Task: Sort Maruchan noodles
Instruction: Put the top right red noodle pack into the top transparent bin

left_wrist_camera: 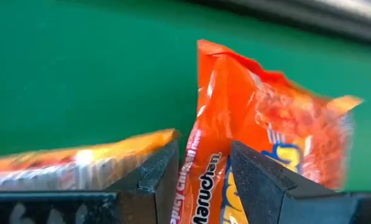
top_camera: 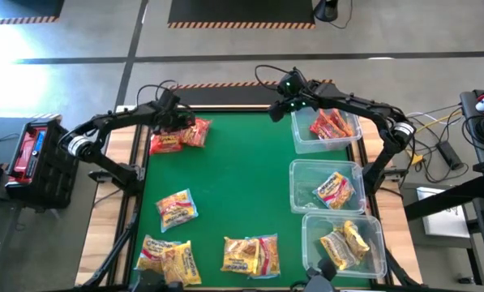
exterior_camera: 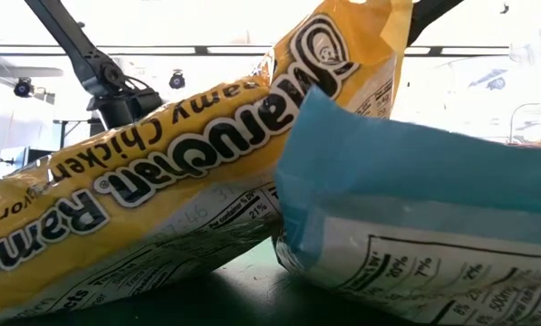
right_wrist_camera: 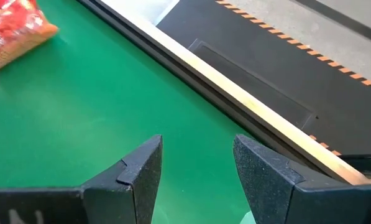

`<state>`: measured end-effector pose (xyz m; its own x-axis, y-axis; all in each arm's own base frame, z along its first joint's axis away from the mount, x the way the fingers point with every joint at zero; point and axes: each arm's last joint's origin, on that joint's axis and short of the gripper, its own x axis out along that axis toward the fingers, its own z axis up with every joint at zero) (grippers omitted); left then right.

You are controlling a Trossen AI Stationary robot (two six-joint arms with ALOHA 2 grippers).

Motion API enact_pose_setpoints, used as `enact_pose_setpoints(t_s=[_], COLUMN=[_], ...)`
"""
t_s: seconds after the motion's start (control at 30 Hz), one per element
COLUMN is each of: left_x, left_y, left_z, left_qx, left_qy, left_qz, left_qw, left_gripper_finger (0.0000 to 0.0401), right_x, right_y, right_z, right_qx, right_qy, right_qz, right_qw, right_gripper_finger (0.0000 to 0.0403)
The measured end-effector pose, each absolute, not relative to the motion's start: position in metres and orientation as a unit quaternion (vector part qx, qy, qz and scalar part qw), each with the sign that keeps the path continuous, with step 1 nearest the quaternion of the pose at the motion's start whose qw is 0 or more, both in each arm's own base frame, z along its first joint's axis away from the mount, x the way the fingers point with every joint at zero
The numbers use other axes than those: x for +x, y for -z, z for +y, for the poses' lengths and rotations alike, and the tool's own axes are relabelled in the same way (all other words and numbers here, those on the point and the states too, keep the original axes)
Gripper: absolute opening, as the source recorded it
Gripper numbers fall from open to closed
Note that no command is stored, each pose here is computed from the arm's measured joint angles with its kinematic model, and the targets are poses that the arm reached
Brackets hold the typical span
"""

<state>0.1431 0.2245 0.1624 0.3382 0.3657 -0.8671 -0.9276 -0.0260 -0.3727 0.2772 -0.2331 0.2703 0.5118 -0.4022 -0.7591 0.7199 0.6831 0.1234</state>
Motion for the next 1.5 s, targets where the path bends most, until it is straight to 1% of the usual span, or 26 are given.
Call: enact_pose_setpoints(t_s=[0.1,0.3,0.43,0.57,0.73,0.77,0.87,1.0,1.07,1.17,1.37,1.5], left_x=[0.145,0.148,0.154,0.161,0.167,0.168,0.172,0.179,0.182,0.187,0.202,0.215], left_y=[-0.163,-0.155,-0.152,-0.146,-0.144,-0.144,-0.147,-0.154,-0.158,-0.162,-0.165,-0.165], left_z=[0.226,0.227,0.229,0.227,0.226,0.226,0.228,0.234,0.236,0.237,0.226,0.215], left_qx=[-0.505,-0.516,-0.534,-0.545,-0.547,-0.546,-0.55,-0.556,-0.557,-0.563,-0.567,-0.566], left_qy=[-0.501,-0.487,-0.452,-0.427,-0.409,-0.406,-0.39,-0.346,-0.324,-0.297,-0.253,-0.233], left_qz=[0.266,0.279,0.282,0.291,0.294,0.291,0.27,0.225,0.201,0.182,0.19,0.201], left_qw=[0.65,0.647,0.657,0.661,0.669,0.672,0.688,0.722,0.738,0.749,0.76,0.765], left_gripper_finger=[0.013,0.0129,0.0117,0.0082,0.0015,0.0008,0.0005,0.0001,0.0,0.0,0.0,0.0], right_x=[0.278,0.279,0.279,0.28,0.282,0.282,0.282,0.282,0.282,0.285,0.299,0.308], right_y=[-0.271,-0.271,-0.272,-0.272,-0.274,-0.274,-0.274,-0.274,-0.274,-0.275,-0.269,-0.26], right_z=[-0.232,-0.233,-0.233,-0.233,-0.233,-0.233,-0.233,-0.233,-0.233,-0.232,-0.232,-0.233], right_qx=[0.224,0.224,0.223,0.226,0.225,0.226,0.227,0.228,0.233,0.241,0.253,0.258], right_qy=[0.319,0.316,0.316,0.308,0.306,0.307,0.307,0.306,0.294,0.265,0.202,0.182], right_qz=[0.362,0.356,0.353,0.349,0.34,0.34,0.339,0.338,0.337,0.327,0.304,0.296], right_qw=[0.847,0.851,0.852,0.856,0.86,0.86,0.86,0.861,0.864,0.874,0.896,0.902], right_gripper_finger=[0.0187,0.0187,0.0187,0.0187,0.0187,0.0187,0.0187,0.0187,0.0187,0.0187,0.0187,0.0187])
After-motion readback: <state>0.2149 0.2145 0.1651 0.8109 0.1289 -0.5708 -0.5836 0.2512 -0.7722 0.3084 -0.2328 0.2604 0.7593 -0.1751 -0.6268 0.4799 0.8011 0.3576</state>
